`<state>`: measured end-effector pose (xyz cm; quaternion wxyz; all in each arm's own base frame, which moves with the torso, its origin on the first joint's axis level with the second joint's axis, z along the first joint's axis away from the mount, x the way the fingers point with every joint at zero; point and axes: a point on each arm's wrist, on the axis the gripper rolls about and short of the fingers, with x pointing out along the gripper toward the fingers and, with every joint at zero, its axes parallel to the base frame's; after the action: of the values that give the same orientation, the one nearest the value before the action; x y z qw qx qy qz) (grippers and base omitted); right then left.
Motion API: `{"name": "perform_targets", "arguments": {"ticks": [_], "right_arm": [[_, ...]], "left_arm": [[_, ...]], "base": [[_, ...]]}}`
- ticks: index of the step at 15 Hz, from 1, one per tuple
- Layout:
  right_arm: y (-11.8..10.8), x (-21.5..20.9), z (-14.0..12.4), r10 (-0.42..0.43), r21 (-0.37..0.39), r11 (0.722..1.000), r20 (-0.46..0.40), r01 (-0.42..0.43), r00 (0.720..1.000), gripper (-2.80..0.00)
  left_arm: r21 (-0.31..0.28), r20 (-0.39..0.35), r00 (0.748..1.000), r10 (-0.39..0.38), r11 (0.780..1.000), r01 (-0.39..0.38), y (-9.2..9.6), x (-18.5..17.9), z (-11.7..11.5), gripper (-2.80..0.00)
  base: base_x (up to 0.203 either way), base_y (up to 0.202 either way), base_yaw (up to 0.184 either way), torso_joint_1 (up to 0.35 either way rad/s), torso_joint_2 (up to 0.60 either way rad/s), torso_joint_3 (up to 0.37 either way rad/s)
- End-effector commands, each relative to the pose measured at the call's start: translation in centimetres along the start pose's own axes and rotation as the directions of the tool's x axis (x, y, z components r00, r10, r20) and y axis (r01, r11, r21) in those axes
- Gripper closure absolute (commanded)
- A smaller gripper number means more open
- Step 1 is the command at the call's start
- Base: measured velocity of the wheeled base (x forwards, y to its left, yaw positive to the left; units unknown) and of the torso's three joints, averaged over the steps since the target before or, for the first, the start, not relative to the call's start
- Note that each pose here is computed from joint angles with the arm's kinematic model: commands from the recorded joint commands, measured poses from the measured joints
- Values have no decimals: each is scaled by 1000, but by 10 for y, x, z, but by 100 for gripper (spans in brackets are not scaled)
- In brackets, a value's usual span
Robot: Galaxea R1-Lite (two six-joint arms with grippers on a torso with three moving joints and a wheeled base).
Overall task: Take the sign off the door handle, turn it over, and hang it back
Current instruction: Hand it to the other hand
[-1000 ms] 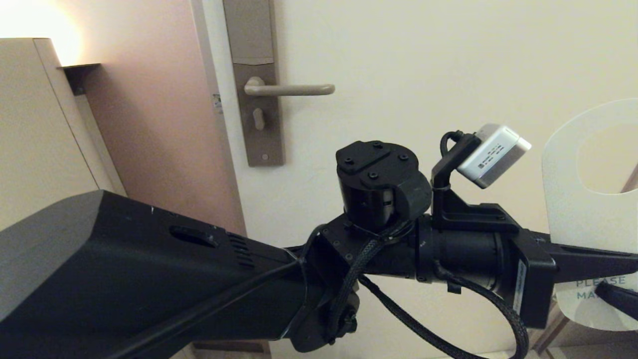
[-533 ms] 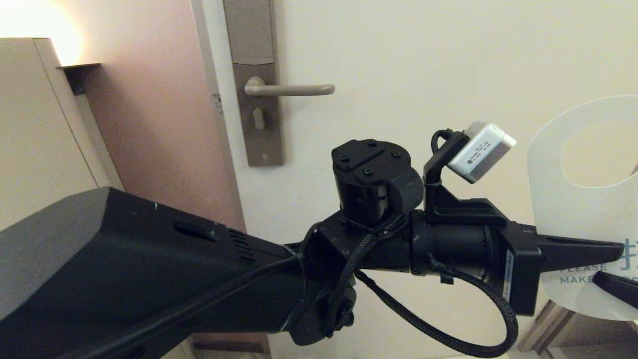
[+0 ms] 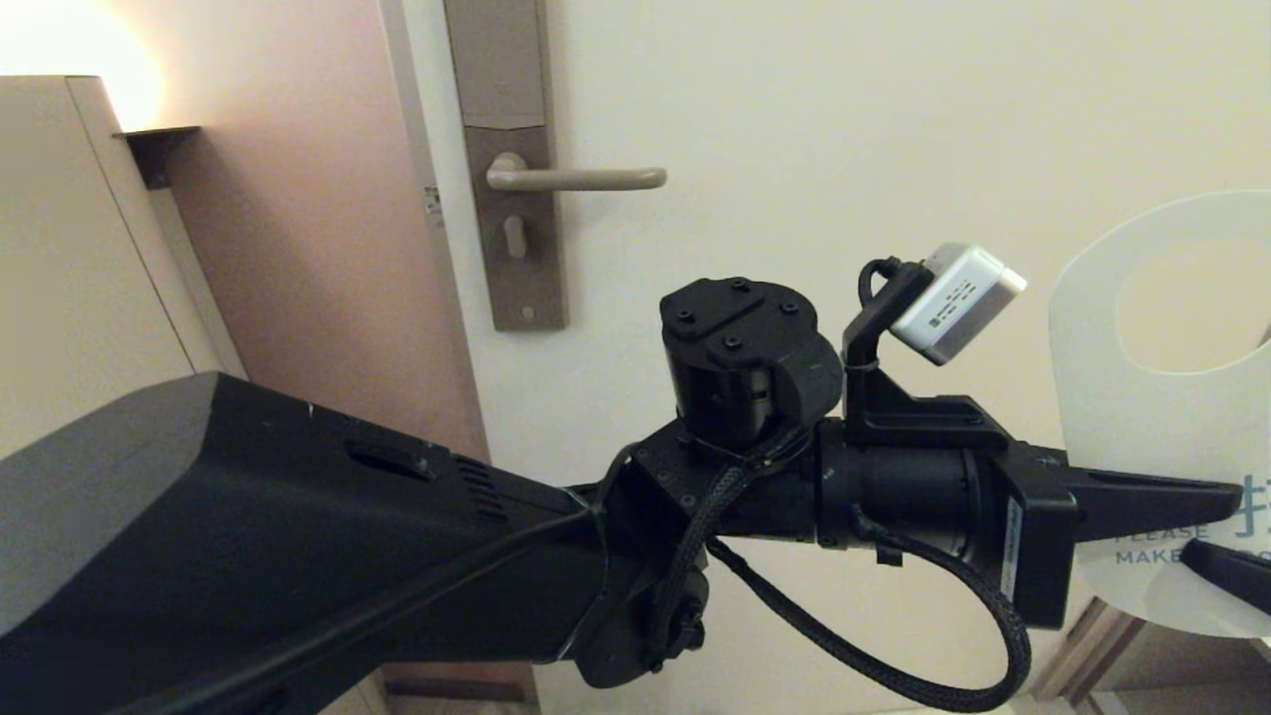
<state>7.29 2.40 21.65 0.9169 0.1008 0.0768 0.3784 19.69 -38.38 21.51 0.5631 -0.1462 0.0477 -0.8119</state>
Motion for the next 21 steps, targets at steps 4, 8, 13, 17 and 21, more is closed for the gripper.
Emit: {"name": "perform_targets", "arguments": {"ticks": [4,8,13,17,21], "right_arm": [[0,0,0,4,1,1000,-1,-4,1000,0],[0,0,-1,4,1,1000,-1,-4,1000,0],[2,-2,0,30,-7,1000,4,-30,1000,0],[3,-3,0,37,-9,999,6,-36,999,0],[3,-3,0,36,-7,999,5,-36,999,0]], "left_arm": [[0,0,1000,-6,1000,6,-1,0,0,-280],[-1,1,1000,-6,1000,6,-1,0,1,-280],[1,5,1000,-4,1000,4,-2,-1,3,-280],[-4,0,1000,16,1000,-16,1,-9,2,-280],[-12,-18,999,33,999,-33,-3,-25,4,-280]], "base": [[0,0,0,0,0,0],[0,0,0,0,0,0],[0,0,0,0,0,0],[0,0,0,0,0,0],[0,0,0,0,0,0]]}}
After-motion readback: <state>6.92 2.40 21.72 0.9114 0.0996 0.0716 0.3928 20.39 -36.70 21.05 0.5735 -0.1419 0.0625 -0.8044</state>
